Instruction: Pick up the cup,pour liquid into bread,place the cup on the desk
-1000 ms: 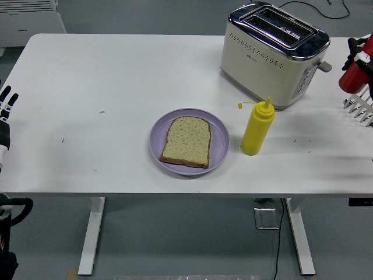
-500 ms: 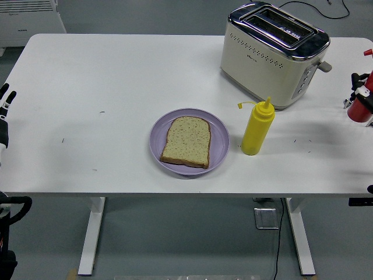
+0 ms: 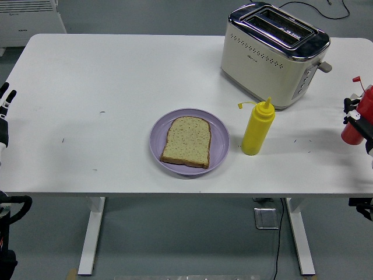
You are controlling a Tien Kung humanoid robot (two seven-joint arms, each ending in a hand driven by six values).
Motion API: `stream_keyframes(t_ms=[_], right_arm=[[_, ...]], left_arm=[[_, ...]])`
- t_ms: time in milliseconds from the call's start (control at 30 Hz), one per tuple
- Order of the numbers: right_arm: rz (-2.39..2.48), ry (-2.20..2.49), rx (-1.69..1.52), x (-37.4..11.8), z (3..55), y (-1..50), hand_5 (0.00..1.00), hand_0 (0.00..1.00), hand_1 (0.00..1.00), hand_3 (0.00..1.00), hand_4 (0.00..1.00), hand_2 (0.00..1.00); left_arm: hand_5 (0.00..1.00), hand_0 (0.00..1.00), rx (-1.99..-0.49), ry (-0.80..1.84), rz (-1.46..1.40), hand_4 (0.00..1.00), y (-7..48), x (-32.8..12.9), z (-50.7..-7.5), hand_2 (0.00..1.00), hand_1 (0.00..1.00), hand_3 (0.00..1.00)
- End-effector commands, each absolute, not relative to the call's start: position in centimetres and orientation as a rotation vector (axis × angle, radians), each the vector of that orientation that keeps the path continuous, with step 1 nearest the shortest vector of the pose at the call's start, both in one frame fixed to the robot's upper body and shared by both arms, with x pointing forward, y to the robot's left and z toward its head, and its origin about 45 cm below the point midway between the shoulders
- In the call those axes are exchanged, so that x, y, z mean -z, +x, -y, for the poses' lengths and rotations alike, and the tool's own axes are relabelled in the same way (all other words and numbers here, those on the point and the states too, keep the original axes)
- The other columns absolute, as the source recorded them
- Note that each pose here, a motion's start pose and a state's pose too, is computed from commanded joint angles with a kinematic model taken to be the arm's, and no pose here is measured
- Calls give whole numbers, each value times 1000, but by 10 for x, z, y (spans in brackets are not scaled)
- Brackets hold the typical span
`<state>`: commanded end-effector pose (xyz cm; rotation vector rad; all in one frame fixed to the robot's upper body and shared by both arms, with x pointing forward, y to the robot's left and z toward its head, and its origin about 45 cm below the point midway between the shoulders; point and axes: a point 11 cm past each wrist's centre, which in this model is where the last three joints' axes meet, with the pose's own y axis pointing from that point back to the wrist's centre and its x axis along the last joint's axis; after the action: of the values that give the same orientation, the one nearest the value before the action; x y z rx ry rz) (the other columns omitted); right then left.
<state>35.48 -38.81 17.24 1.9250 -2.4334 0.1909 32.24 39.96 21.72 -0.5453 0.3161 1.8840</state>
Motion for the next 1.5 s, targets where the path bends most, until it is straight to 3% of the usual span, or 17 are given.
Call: stream_keyframes(t_ms=[167, 200, 367, 400, 767, 800, 967, 1000, 1167, 1200, 1367, 1400, 1500], right_arm=[[2438, 1903, -156, -162, 387, 354, 306, 287, 296, 378, 616, 372], [2439, 1900, -153, -161, 387, 353, 305, 373, 381, 387, 623, 419], [2451, 1880, -133, -153, 386, 352, 305, 373, 381, 387, 623, 419], [2453, 1877, -131, -152, 386, 352, 305, 441, 438, 407, 626, 447], [2494, 1836, -104, -142, 387, 346, 296, 474, 465, 430, 640, 479], [2497, 1832, -103, -142, 387, 345, 286, 554, 533, 472, 660, 534], [2512, 1813, -111, -141, 389, 342, 286, 554, 533, 472, 660, 534], [2515, 1811, -116, -141, 390, 342, 284, 656, 606, 567, 709, 611], [2500, 1814, -143, -141, 388, 338, 284, 656, 606, 567, 709, 611], [2494, 1814, -147, -140, 388, 338, 290, 783, 720, 806, 786, 757], [2470, 1815, -152, -137, 387, 336, 290, 783, 720, 806, 786, 757], [2464, 1820, -151, -137, 386, 335, 295, 923, 857, 998, 878, 955], [2460, 1819, -154, -135, 388, 332, 295, 923, 857, 998, 878, 955]], left_arm=[[998, 715, -1884, -547, -315, 663, 323, -217, -400, 789, 755, 702], [998, 715, -1884, -547, -315, 662, 323, -218, -400, 789, 755, 702], [998, 715, -1886, -547, -315, 662, 323, -218, -400, 789, 755, 702], [998, 715, -1886, -548, -315, 662, 323, -218, -400, 790, 755, 702], [998, 715, -1885, -554, -317, 663, 324, -218, -399, 790, 755, 702], [998, 715, -1885, -554, -317, 662, 324, -218, -399, 790, 755, 702], [998, 715, -1886, -554, -316, 662, 323, -218, -400, 790, 755, 702], [998, 715, -1886, -554, -316, 662, 323, -218, -400, 790, 755, 702], [998, 715, -1887, -554, -315, 662, 323, -218, -400, 790, 755, 702], [998, 715, -1887, -554, -315, 662, 323, -219, -400, 790, 755, 702], [998, 715, -1886, -554, -314, 662, 323, -219, -400, 790, 755, 702], [998, 715, -1885, -554, -314, 662, 324, -219, -400, 790, 755, 702], [998, 715, -1885, -553, -314, 662, 324, -219, -400, 790, 755, 702]])
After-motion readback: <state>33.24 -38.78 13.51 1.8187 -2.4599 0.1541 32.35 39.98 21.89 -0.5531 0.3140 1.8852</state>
